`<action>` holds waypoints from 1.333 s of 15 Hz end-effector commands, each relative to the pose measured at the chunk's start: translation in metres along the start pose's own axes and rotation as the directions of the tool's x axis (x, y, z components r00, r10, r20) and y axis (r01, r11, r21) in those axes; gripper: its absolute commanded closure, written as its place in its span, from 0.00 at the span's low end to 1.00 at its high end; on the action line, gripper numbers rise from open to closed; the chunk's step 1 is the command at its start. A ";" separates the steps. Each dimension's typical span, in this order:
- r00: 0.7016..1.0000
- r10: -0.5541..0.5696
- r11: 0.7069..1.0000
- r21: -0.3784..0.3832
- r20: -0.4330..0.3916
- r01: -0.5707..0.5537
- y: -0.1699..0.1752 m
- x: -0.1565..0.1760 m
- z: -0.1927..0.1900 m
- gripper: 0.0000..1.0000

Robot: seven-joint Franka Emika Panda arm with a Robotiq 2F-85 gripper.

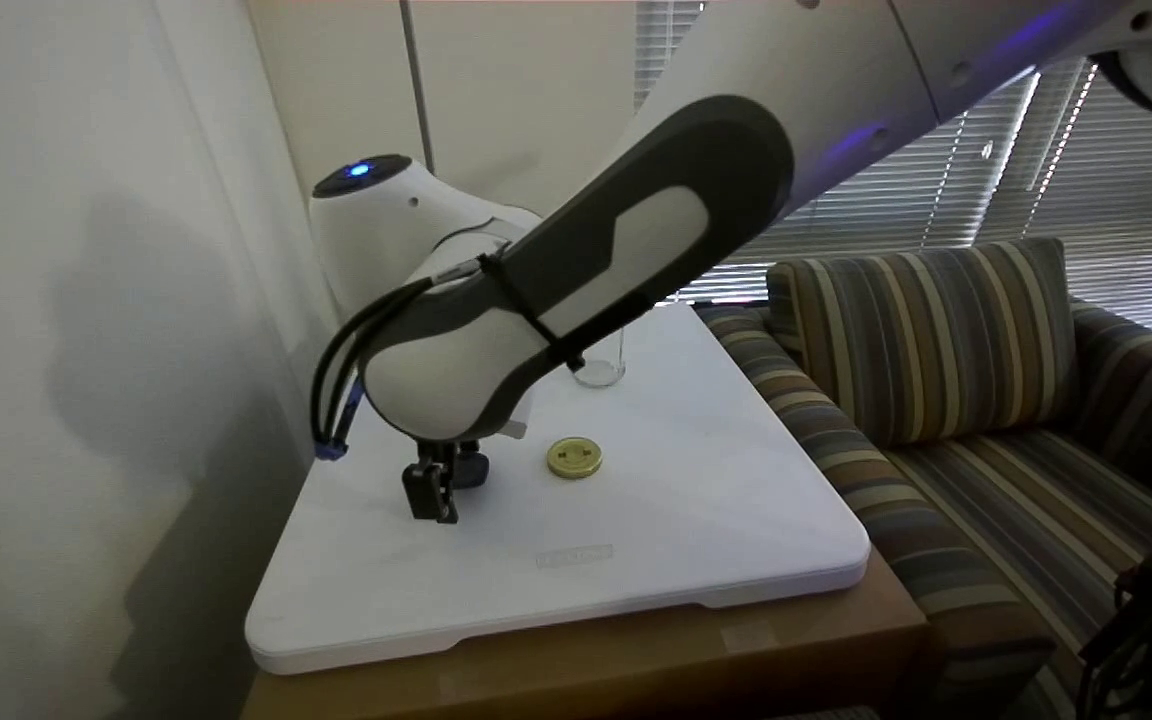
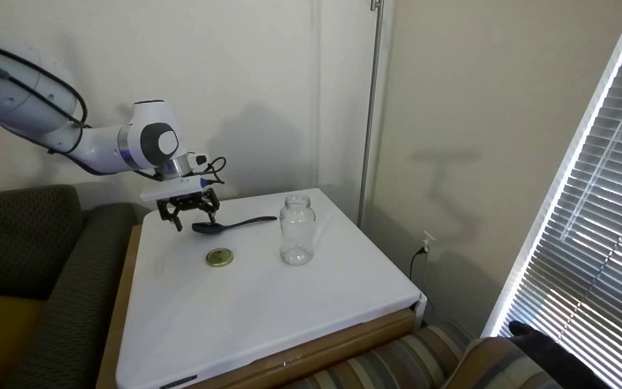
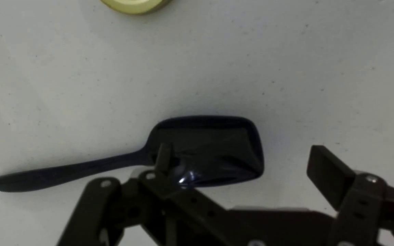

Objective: Pick the big spoon and put it in the glass jar

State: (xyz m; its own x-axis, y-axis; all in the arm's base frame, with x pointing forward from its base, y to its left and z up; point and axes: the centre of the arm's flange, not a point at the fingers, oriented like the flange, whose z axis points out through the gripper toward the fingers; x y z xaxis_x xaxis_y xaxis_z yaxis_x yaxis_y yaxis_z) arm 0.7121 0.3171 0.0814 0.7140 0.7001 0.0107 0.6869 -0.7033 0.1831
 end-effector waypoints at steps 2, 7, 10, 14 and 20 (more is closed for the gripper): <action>0.999 -0.026 0.997 -0.072 -0.027 0.024 -0.006 0.011 0.010 0.00; 0.999 -0.031 0.993 -0.111 -0.021 0.028 -0.007 0.011 0.002 0.41; 1.000 -0.024 0.990 -0.142 -0.017 0.021 -0.001 0.008 -0.005 0.41; 1.000 -0.015 0.986 -0.168 -0.014 0.012 0.008 0.006 -0.011 0.45; 1.000 -0.017 0.984 -0.176 -0.003 0.016 0.008 0.003 -0.015 0.41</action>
State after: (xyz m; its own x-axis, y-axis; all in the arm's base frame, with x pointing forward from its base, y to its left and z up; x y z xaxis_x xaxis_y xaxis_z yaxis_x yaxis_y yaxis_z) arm 0.7228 0.3176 0.0926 0.6984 0.7155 0.0176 0.6710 -0.6632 0.3314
